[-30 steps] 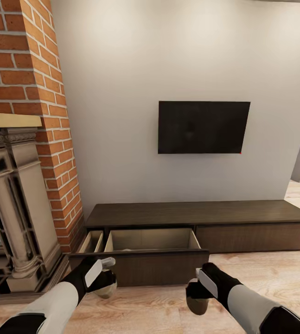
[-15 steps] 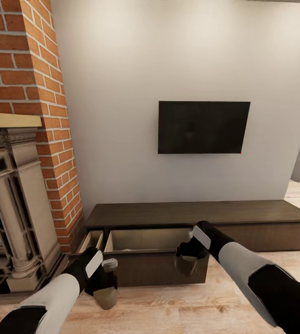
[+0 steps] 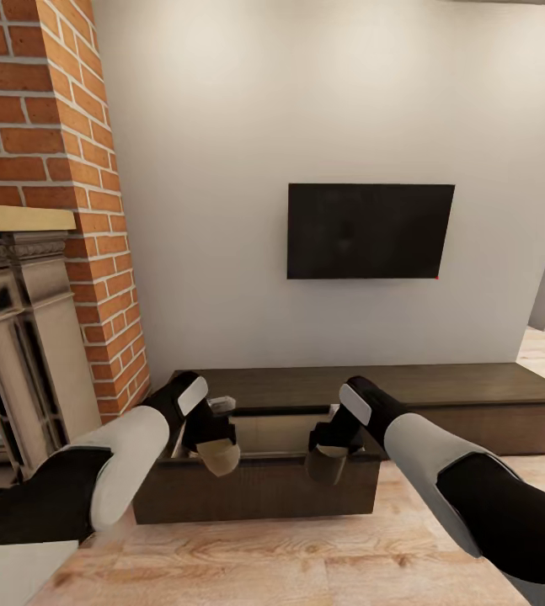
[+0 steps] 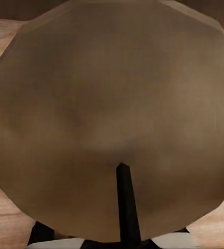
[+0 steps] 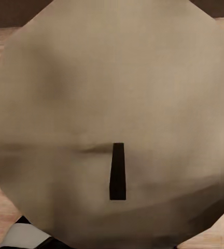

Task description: Place each of the two pumpkins and all three candles from the living room inside a cabinet in the living room (use any cabinet), then make sure every cabinet is closed, and position the cauldron so it is next to a table in the living room.

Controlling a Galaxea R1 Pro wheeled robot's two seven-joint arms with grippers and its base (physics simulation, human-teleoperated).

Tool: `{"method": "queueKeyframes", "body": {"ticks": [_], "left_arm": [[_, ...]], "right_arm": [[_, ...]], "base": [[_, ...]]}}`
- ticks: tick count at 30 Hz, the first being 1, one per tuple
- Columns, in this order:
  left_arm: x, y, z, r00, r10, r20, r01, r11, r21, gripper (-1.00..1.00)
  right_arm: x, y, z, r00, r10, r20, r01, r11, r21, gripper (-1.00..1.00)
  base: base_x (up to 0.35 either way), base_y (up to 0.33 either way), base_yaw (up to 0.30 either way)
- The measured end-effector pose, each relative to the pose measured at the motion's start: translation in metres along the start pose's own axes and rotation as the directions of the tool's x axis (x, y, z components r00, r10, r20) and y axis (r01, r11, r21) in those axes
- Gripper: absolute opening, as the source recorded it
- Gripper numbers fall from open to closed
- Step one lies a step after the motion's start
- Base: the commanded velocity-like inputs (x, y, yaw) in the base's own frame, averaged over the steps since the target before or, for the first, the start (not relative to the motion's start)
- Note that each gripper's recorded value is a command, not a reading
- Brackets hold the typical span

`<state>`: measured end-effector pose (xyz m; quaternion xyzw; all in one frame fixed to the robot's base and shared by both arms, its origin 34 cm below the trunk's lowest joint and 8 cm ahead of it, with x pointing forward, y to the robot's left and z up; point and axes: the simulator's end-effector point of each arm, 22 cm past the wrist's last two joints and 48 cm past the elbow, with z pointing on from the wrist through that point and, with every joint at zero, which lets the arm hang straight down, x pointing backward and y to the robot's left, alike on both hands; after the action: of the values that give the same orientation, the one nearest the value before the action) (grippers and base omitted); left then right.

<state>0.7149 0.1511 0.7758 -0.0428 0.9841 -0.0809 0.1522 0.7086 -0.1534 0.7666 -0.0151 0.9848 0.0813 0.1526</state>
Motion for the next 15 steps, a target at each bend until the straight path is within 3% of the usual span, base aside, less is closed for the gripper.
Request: {"method": "queueKeyframes", "body": {"ticks": [5, 8, 15], "left_arm": [[-0.016, -0.016, -0.018, 0.999, 0.031, 0.019, -0.031, 0.999, 0.006, -1.0], [-0.015, -0.03, -0.02, 0.999, 0.032, 0.018, -0.033, 0.998, 0.047, -1.0], [-0.014, -0.037, -0.02, 0.998, 0.051, 0.021, -0.052, 0.997, 0.049, -1.0]], "right_arm": [[0.01, -0.01, 0.004, 0.999, 0.019, -0.037, -0.019, 1.0, 0.014, -1.0], [0.012, -0.012, 0.005, 0.999, 0.023, -0.044, -0.022, 1.0, 0.019, -1.0], [0.012, -0.012, 0.006, 0.999, 0.024, -0.046, -0.023, 1.0, 0.019, -1.0]], "base": [[0.0, 0.0, 0.0], [0.0, 0.0, 0.0], [0.0, 0.0, 0.0]]}}
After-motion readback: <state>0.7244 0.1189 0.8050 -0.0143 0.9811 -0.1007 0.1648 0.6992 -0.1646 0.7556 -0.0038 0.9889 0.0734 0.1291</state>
